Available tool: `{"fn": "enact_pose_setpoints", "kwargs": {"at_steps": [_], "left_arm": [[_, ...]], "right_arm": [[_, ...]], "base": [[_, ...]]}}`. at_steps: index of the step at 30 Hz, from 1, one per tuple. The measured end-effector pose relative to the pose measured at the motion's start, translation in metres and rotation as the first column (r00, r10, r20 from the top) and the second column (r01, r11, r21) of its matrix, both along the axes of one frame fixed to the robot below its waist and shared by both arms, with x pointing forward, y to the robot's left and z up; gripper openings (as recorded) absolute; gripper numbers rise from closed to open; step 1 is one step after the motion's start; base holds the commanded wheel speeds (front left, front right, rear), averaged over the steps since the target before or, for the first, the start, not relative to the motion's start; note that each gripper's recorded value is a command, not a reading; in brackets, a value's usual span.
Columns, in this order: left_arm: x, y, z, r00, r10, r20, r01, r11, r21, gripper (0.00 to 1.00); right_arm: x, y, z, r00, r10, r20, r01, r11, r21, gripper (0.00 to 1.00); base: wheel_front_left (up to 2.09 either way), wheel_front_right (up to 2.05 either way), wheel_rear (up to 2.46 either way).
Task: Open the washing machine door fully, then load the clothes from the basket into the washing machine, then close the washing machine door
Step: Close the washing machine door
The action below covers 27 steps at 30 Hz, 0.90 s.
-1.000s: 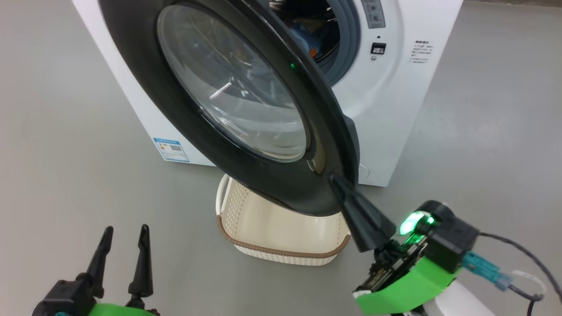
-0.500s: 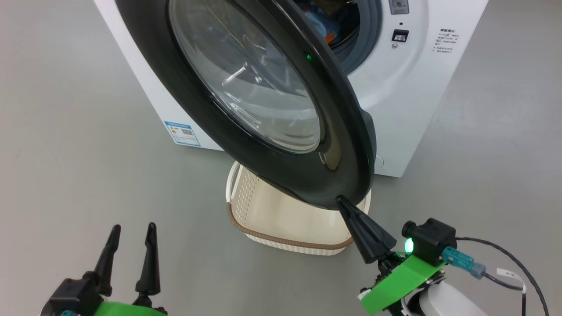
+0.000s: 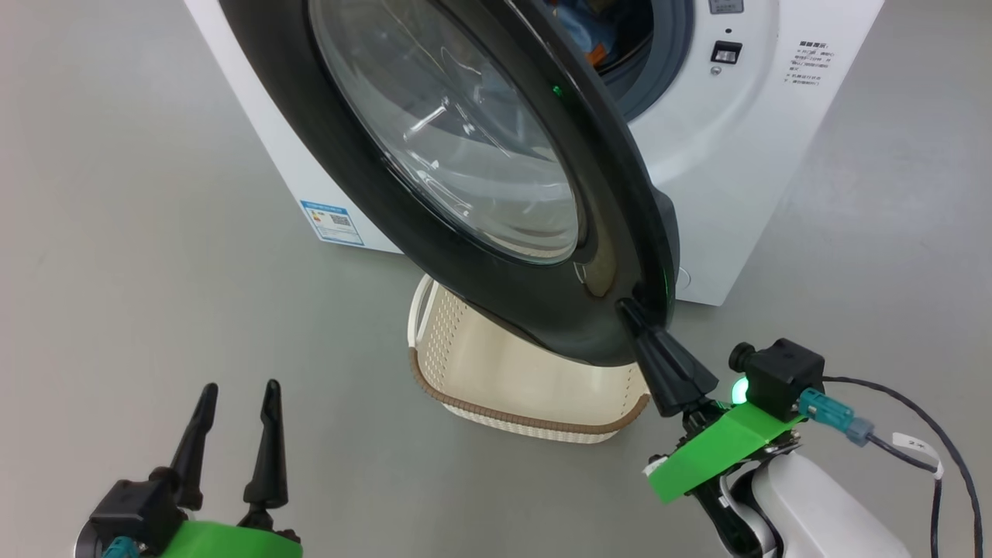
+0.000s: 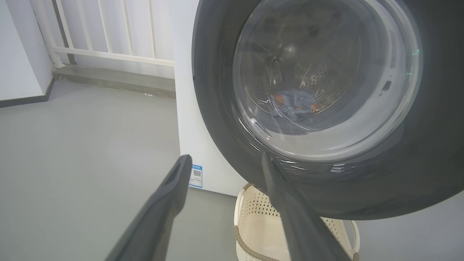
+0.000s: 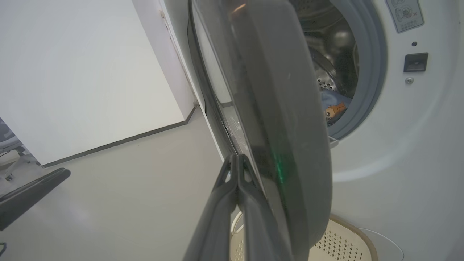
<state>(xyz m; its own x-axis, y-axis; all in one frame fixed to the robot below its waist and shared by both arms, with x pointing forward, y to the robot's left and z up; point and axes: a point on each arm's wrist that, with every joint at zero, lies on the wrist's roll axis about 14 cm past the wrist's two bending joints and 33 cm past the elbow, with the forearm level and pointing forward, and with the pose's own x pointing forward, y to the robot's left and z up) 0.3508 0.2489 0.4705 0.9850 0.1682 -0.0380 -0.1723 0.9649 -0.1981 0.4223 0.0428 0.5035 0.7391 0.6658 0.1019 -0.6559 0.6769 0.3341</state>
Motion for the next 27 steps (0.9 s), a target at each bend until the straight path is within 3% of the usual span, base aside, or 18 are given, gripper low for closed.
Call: {"fn": "enact_pose_setpoints", "kwargs": {"at_steps": [11, 27], "left_arm": [[0.006, -0.005, -0.004, 1.000, -0.007, -0.009, 0.007, 1.000, -0.011, 1.00], [0.038, -0.014, 0.002, 0.999, -0.037, 0.021, 0.037, 0.999, -0.016, 1.00]], "right_arm": [[0.022, -0.014, 0.000, 0.998, -0.066, -0.010, 0.066, 0.997, 0.027, 0.00], [0.098, -0.051, 0.007, 0.977, -0.213, 0.029, 0.211, 0.976, 0.057, 0.00]], "base": [[0.00, 0.00, 0.00], [0.00, 0.00, 0.00]]}}
